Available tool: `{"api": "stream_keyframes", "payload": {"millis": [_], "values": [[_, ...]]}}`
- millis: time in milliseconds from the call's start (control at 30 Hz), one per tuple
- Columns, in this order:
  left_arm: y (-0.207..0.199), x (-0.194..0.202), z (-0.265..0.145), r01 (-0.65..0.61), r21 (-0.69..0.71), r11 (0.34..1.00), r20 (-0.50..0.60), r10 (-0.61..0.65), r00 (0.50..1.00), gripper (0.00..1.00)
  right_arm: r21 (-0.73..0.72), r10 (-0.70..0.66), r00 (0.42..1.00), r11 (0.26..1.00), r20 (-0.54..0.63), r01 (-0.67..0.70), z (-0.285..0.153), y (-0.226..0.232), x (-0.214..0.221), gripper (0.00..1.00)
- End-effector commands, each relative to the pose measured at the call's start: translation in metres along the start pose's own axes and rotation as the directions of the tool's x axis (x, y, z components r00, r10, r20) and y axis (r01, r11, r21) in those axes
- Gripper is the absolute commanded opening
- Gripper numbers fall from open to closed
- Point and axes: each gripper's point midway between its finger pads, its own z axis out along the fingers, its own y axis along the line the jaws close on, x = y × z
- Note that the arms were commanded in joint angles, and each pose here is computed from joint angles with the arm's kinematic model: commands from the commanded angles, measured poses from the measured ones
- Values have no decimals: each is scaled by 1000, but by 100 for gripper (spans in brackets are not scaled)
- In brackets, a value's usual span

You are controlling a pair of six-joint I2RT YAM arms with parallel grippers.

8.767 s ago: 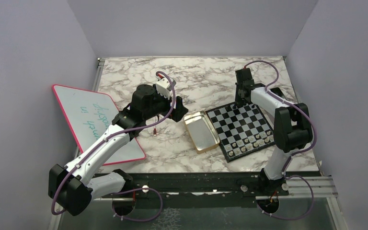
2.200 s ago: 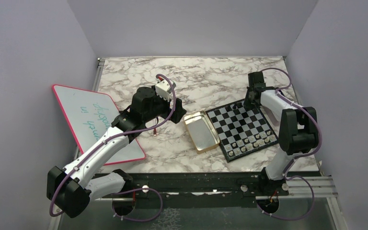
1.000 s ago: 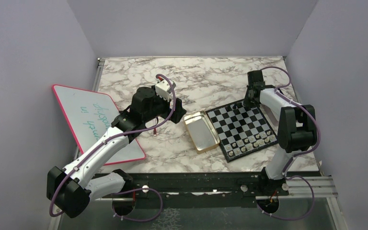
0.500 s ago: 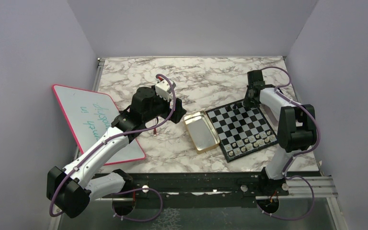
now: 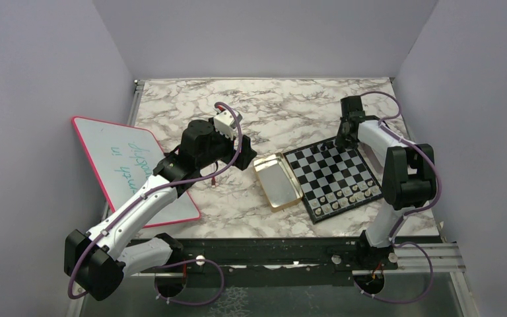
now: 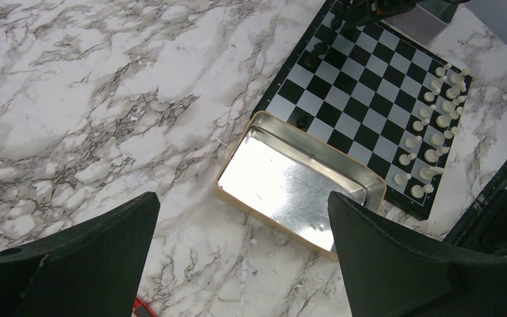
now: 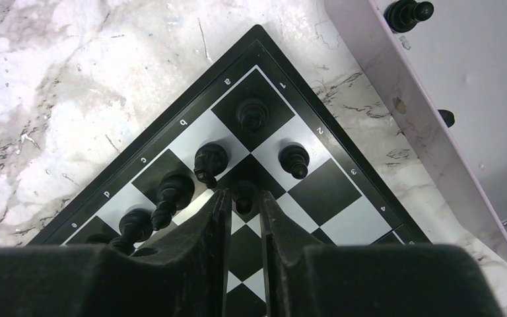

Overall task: Set up the chess pieces on the board
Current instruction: Place the chess piece on the chessboard, then pick up the chess piece from the storage box.

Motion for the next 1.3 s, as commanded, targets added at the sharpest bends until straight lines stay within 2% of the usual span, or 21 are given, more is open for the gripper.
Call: {"api": "stream_keyframes", "payload": {"millis": [0,233,433,733,1000,1267], "values": [[0,-8,-3,-8,-8,1000,35,9,999,99,16,13,999,1000,45,-14,-17,-3,-21,28],[0,-8,-4,-9,-8,1000,36,9,999,99,17,46,990,999,136,-49,-41,-9,-54,29],[0,-9,-5,-10,-8,1000,41,10,999,99,64,98,965,991,245,-117,-42,-37,-89,29],[-1,-10,-6,-12,-6,1000,44,12,999,99,30,229,919,967,320,-252,-8,-93,-120,32],[0,-10,-6,-20,-11,1000,43,20,999,99,47,203,948,974,244,-221,43,-118,-121,38],[3,-7,-4,-22,-22,1000,31,23,999,99,57,192,959,976,207,-208,68,-128,-115,39]]}}
